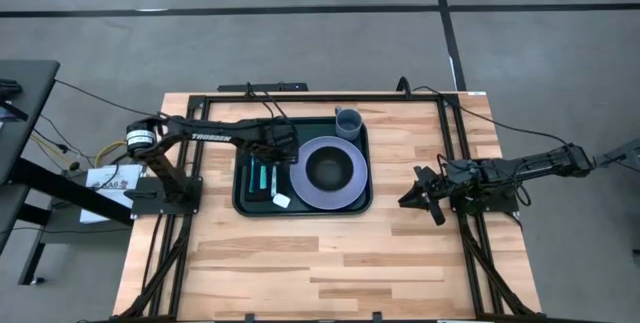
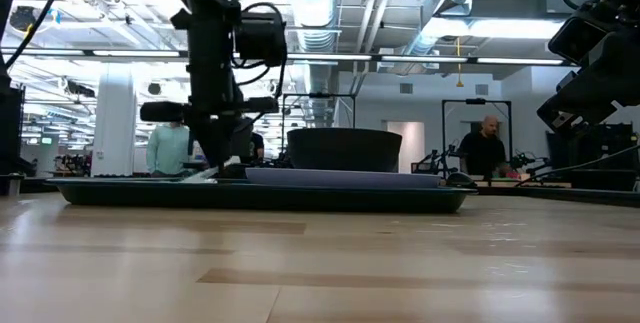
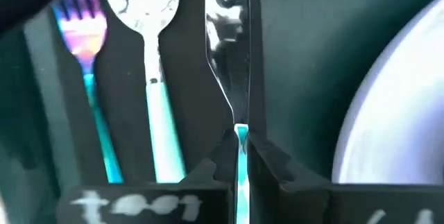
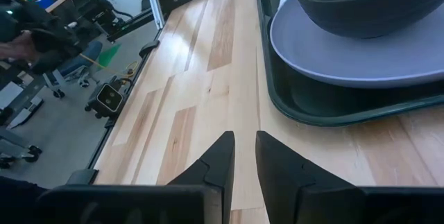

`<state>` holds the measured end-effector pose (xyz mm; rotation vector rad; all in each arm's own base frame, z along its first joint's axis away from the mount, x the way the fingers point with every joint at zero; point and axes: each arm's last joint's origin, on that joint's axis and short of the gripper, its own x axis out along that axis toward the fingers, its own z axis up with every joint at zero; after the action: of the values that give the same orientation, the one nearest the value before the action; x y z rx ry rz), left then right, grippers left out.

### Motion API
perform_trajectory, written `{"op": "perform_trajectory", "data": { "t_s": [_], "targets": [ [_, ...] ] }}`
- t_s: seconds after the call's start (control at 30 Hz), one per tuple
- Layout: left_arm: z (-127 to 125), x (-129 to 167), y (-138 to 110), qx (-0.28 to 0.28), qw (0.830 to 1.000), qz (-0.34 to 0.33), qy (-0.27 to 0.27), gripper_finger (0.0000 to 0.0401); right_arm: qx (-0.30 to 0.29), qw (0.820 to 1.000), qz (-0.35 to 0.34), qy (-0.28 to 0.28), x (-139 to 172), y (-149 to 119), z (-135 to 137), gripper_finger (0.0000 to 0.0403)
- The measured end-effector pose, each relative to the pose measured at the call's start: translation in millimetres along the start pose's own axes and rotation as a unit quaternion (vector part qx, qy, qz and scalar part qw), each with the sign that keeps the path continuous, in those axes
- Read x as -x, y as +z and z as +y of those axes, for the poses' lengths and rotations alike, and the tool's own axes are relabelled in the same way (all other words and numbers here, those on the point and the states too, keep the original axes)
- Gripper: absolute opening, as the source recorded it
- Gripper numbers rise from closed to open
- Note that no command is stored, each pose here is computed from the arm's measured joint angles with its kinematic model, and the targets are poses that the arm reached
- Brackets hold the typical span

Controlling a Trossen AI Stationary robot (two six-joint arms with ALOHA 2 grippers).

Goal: Set up tray
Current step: Put the blue knife on the black napkin to the right of the blue spoon, then return to Home Position

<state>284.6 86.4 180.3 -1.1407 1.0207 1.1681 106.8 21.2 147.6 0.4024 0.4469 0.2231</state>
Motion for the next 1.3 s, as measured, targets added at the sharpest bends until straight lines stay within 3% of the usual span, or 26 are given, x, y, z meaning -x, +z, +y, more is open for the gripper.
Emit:
{"op": "perform_trajectory", "data": {
  "t_s": [0.7, 1.0, 1.3],
  "targets": [
    [8, -17, 2, 0.025, 0.999, 0.003, -0.02, 0.0001, 0.0, 1.0, 0.0, 0.0, 0, 0, 0, 0.0053],
    [-13, 15, 14, -0.02, 0.999, -0.021, -0.042, 0.0, 0.0, 1.0, 0.0, 0.0, 0, 0, 0, 0.0053],
    [-43, 64, 10, -0.08, 0.987, -0.121, -0.064, 0.0, 0.0, 1.0, 0.0, 0.001, 0, 0, 0, 0.0053]
  ]
}}
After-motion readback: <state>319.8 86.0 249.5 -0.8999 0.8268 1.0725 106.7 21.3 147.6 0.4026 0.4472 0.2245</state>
